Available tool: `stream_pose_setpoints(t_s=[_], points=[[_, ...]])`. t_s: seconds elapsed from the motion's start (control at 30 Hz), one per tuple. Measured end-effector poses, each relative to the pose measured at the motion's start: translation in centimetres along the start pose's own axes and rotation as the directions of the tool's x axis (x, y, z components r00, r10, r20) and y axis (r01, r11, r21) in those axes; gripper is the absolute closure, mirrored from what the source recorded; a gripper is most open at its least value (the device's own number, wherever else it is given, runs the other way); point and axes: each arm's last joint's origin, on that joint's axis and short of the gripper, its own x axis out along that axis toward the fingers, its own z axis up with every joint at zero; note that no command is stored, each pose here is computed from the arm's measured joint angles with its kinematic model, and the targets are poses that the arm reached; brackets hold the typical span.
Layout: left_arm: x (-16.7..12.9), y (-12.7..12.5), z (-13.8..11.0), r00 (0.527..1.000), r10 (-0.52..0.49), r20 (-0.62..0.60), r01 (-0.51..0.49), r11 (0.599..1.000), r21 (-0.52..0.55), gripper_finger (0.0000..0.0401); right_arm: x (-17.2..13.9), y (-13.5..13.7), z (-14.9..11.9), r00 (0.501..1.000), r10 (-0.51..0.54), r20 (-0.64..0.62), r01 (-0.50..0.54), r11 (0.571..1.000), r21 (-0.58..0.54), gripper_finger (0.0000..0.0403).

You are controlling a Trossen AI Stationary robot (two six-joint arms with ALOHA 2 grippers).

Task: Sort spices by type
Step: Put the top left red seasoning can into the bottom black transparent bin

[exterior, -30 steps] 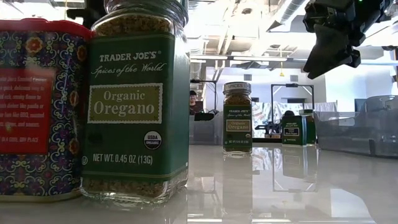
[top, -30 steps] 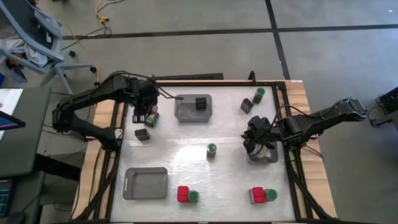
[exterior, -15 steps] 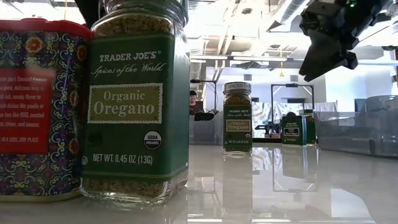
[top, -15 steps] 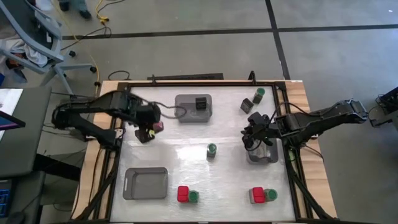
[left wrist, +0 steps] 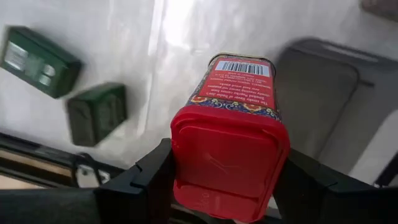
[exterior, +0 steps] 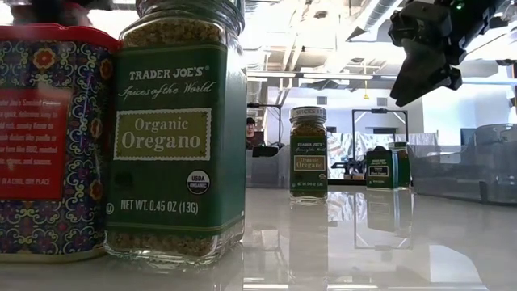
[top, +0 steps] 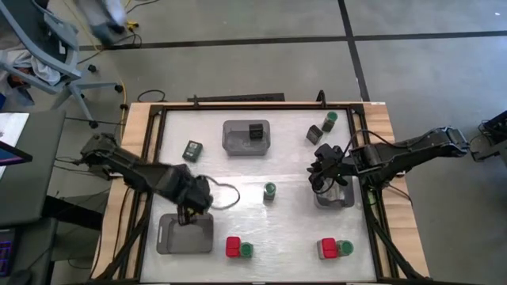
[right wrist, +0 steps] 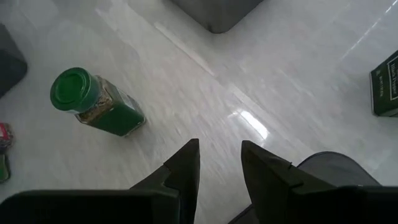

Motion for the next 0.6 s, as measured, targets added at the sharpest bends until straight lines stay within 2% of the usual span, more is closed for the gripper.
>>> stream_pose_setpoints(t_s=[0.17, 0.4, 0.6], points=[[0.0, -2.6, -2.2, 1.000, -0.009, -0.004, 0.009, 1.000, 0.008, 0.0194, 0.0, 0.0, 0.0, 1.000, 0.000, 0.000, 0.000, 0.999, 0.041, 0.0258], [-0.1, -4.8, -5.1, 1.000, -0.014, 0.008, 0.014, 1.000, -0.025, 0.0194, 0.0, 0.0, 0.0, 1.000, 0.000, 0.001, -0.001, 0.997, 0.082, 0.0258], [1.6, -6.4, -5.5, 0.999, 0.046, -0.024, -0.046, 0.998, 0.032, 0.0194, 0.0, 0.0, 0.0, 1.000, 0.001, 0.001, -0.001, 0.995, 0.097, 0.0258]])
